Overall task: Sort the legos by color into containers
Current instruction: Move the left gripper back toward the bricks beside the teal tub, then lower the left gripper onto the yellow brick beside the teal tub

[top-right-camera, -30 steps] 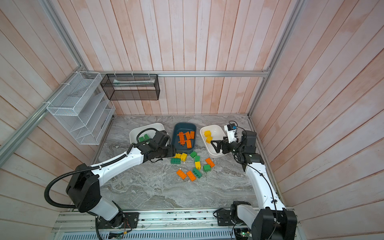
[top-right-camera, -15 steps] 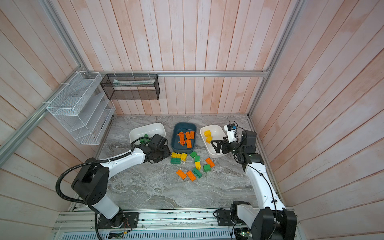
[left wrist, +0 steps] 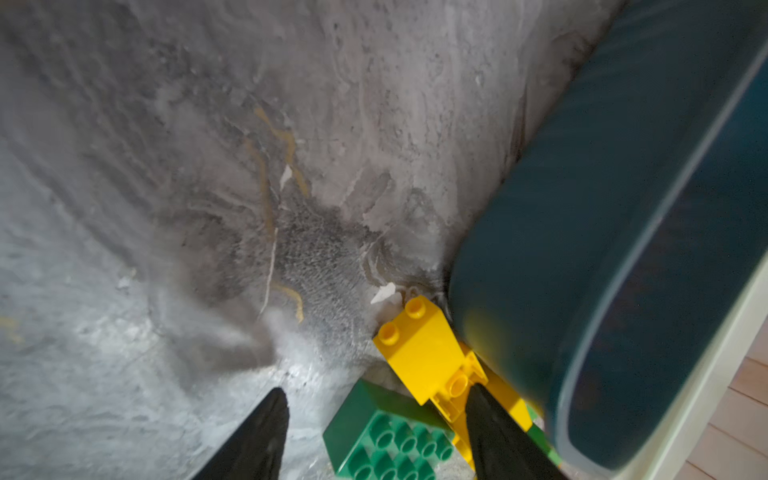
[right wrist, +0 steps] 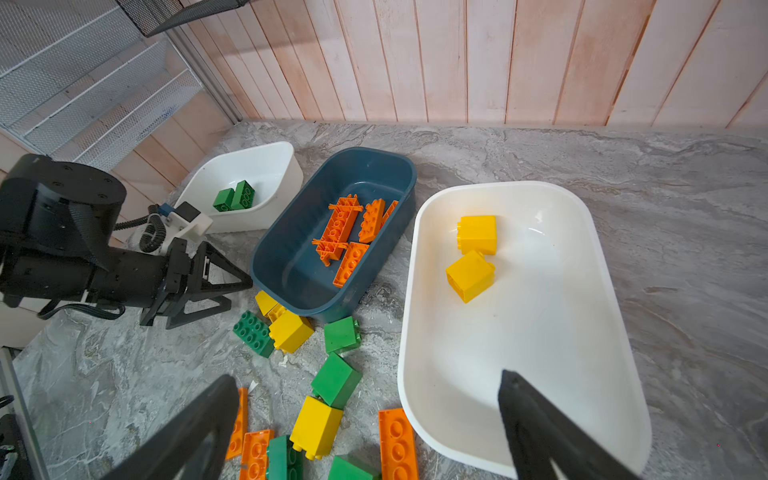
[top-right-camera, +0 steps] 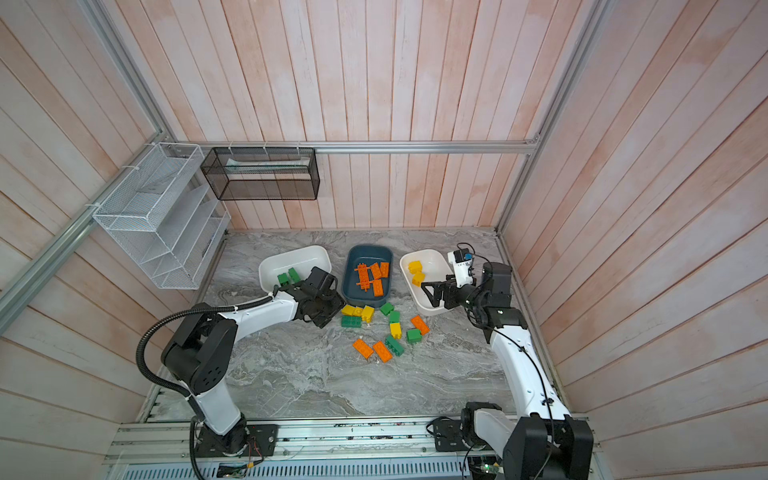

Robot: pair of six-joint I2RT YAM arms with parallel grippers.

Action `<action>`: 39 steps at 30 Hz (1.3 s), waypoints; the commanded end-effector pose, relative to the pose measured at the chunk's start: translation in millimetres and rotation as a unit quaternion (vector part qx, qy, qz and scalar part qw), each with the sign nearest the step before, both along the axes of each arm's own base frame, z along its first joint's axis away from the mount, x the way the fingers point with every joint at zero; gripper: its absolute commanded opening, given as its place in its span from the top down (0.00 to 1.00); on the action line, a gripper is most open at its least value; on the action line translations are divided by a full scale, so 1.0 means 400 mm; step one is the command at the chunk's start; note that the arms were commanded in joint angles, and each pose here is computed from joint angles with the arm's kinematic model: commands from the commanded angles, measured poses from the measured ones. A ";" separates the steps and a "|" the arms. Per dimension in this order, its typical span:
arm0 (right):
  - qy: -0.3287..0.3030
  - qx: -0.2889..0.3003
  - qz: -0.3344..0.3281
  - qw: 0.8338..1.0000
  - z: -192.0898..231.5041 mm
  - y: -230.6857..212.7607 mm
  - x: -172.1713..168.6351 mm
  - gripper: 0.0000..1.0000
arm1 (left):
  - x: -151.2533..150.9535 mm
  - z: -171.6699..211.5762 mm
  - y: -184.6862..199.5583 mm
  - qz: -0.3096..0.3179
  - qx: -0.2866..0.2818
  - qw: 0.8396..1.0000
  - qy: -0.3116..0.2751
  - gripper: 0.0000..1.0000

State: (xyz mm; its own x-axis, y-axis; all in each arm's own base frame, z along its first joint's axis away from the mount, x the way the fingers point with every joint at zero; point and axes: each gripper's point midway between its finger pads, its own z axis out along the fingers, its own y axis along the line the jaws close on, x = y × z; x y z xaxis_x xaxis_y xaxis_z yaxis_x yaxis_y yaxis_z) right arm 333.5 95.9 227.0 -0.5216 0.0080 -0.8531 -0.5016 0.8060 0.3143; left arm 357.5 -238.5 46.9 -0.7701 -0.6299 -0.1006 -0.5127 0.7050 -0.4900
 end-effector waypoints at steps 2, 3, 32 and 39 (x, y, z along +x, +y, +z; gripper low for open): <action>-0.001 0.001 0.010 1.000 -0.007 0.004 -0.004 0.02 | 0.009 -0.006 -0.016 0.026 -0.030 0.999 0.018 0.29; -0.001 0.001 0.009 1.000 -0.008 0.003 -0.004 0.02 | 0.008 -0.013 -0.013 0.030 -0.029 0.999 0.028 0.29; 0.001 0.020 0.020 1.000 0.001 0.016 -0.006 0.02 | -0.007 -0.072 0.003 0.108 -0.018 0.986 0.129 0.32; 0.001 0.024 0.021 0.999 0.004 0.018 -0.008 0.02 | 0.001 -0.073 -0.001 0.108 -0.007 0.984 0.144 0.38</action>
